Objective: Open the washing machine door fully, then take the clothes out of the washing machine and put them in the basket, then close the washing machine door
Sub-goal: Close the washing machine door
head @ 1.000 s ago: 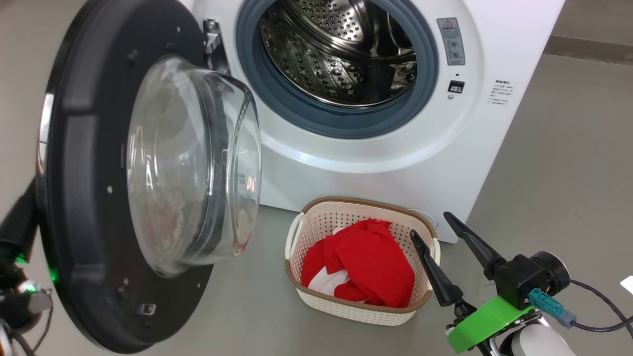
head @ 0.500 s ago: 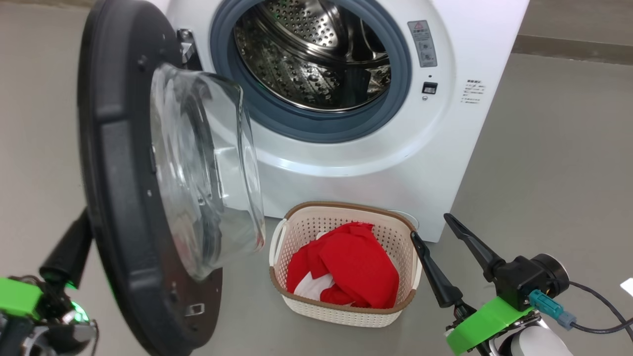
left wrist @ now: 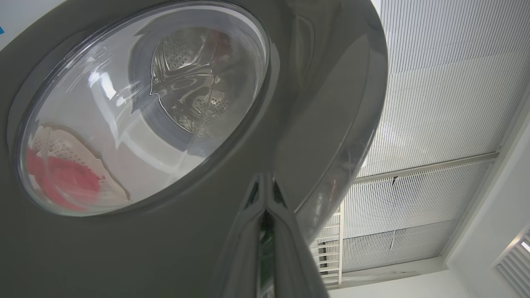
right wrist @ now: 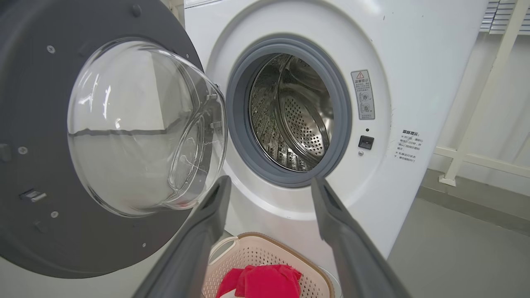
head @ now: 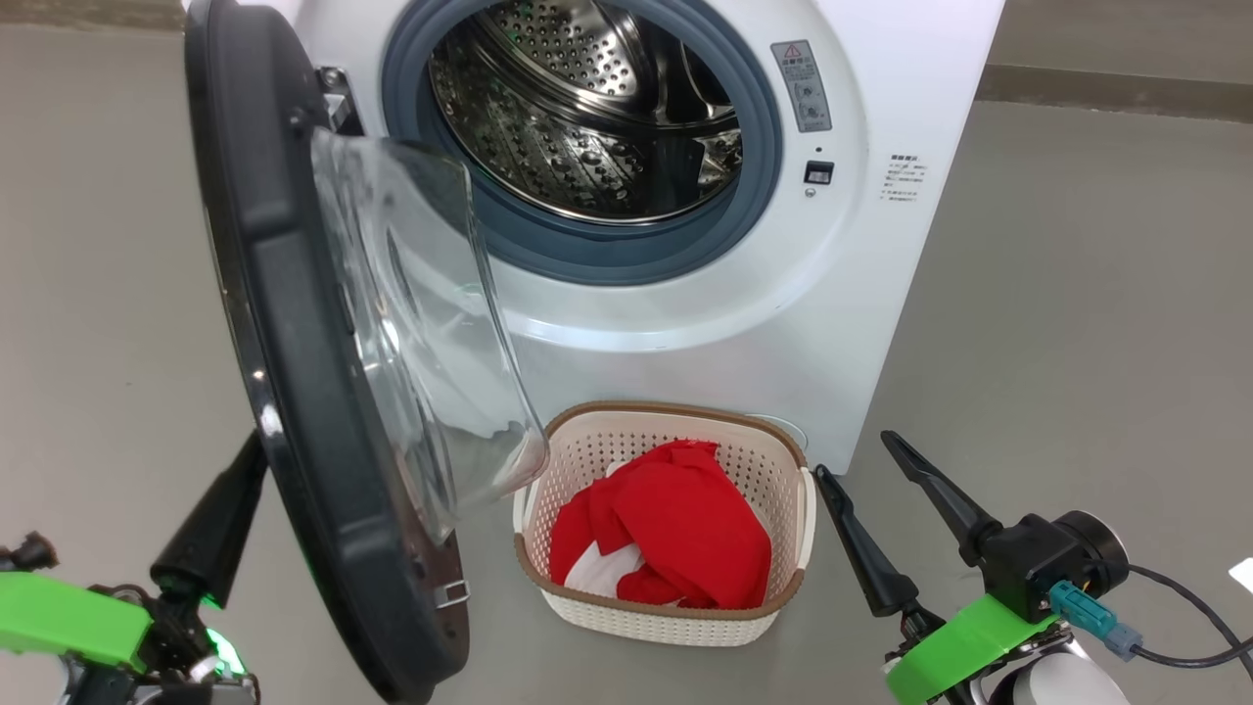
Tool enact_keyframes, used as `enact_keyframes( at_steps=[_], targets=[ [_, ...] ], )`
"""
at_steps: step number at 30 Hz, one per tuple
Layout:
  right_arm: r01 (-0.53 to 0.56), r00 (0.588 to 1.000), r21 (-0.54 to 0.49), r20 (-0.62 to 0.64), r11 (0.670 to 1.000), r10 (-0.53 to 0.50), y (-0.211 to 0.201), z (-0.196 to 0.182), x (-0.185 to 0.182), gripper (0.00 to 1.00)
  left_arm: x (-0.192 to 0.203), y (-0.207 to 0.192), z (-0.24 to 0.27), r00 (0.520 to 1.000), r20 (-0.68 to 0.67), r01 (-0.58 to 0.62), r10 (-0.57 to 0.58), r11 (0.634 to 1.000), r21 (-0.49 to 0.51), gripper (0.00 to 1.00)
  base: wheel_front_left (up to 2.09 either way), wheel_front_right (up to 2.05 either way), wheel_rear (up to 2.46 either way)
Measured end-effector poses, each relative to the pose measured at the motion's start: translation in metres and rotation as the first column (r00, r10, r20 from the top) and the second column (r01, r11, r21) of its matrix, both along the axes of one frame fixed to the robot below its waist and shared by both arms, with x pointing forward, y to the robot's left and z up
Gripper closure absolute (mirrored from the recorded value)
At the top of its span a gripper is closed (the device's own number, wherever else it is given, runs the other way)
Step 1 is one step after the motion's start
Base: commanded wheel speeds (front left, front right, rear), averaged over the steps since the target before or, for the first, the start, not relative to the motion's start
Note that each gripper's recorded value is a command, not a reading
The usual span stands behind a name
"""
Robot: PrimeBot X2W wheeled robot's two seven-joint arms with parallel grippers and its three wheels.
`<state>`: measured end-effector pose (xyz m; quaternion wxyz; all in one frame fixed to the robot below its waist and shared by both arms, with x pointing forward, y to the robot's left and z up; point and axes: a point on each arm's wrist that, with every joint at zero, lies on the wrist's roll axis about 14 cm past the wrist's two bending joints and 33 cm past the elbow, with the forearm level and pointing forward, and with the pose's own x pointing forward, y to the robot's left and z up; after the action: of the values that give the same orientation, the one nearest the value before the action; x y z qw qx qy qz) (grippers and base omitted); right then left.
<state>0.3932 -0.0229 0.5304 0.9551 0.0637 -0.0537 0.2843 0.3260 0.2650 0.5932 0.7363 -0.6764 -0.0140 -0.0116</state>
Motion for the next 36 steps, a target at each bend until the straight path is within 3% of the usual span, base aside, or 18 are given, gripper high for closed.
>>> enact_keyframes(
  at_steps=[11, 12, 13, 14, 18, 22, 24, 27, 32, 36],
  targets=[
    [0.012, 1.000, 0.000, -0.014, 1.000, -0.012, -0.004, -0.005, 0.002, 0.00, 0.005, 0.001, 0.000, 0.999, 0.007, -0.031, 0.031, 0.999, 0.015, 1.00, 0.00, 0.00, 0.00],
    [0.016, 1.000, 0.001, -0.016, 1.000, -0.015, -0.005, -0.005, 0.003, 0.00, 0.005, 0.004, 0.002, 0.999, 0.013, -0.047, 0.047, 0.998, 0.031, 0.56, 0.00, 0.00, 0.00],
    [0.018, 1.000, 0.002, -0.017, 1.000, -0.018, -0.006, -0.006, 0.003, 0.00, 0.004, 0.008, 0.003, 0.998, 0.021, -0.066, 0.065, 0.997, 0.050, 0.04, 0.00, 0.00, 0.00],
    [0.020, 1.000, 0.002, -0.017, 1.000, -0.020, -0.007, -0.006, 0.004, 0.00, 0.004, 0.011, 0.005, 0.996, 0.028, -0.088, 0.086, 0.993, 0.077, 0.00, 0.00, 0.00, 0.00],
    [0.027, 0.999, 0.004, -0.023, 1.000, -0.027, -0.009, -0.008, 0.005, 0.00, 0.000, 0.031, 0.006, 0.983, 0.029, -0.184, 0.183, 0.947, 0.262, 0.00, 0.00, 0.00, 0.00],
    [0.029, 0.999, 0.006, -0.028, 1.000, -0.029, -0.009, -0.009, 0.006, 0.00, -0.009, 0.047, -0.010, 0.961, -0.006, -0.236, 0.277, 0.831, 0.504, 0.00, 0.00, 0.00, 0.00],
    [0.031, 0.999, 0.006, -0.031, 1.000, -0.030, -0.009, -0.010, 0.007, 0.00, -0.010, 0.050, -0.013, 0.950, 0.003, -0.249, 0.311, 0.754, 0.608, 0.00, 0.00, 0.00, 0.00],
    [0.031, 0.999, 0.007, -0.035, 1.000, -0.030, -0.009, -0.012, 0.008, 0.00, -0.011, 0.056, -0.012, 0.935, 0.046, -0.260, 0.351, 0.590, 0.765, 0.00, 0.00, 0.00, 0.00],
    [0.032, 0.999, 0.009, -0.039, 0.999, -0.032, -0.010, -0.013, 0.009, 0.00, -0.015, 0.059, -0.008, 0.907, 0.155, -0.299, 0.392, 0.339, 0.892, 0.00, 0.00, 0.00, 0.00],
    [0.035, 0.999, 0.010, -0.037, 0.999, -0.035, -0.010, -0.012, 0.008, 0.00, -0.020, 0.056, -0.018, 0.899, 0.187, -0.292, 0.395, 0.223, 0.930, 0.00, 0.00, 0.00, 0.00]
  ],
)
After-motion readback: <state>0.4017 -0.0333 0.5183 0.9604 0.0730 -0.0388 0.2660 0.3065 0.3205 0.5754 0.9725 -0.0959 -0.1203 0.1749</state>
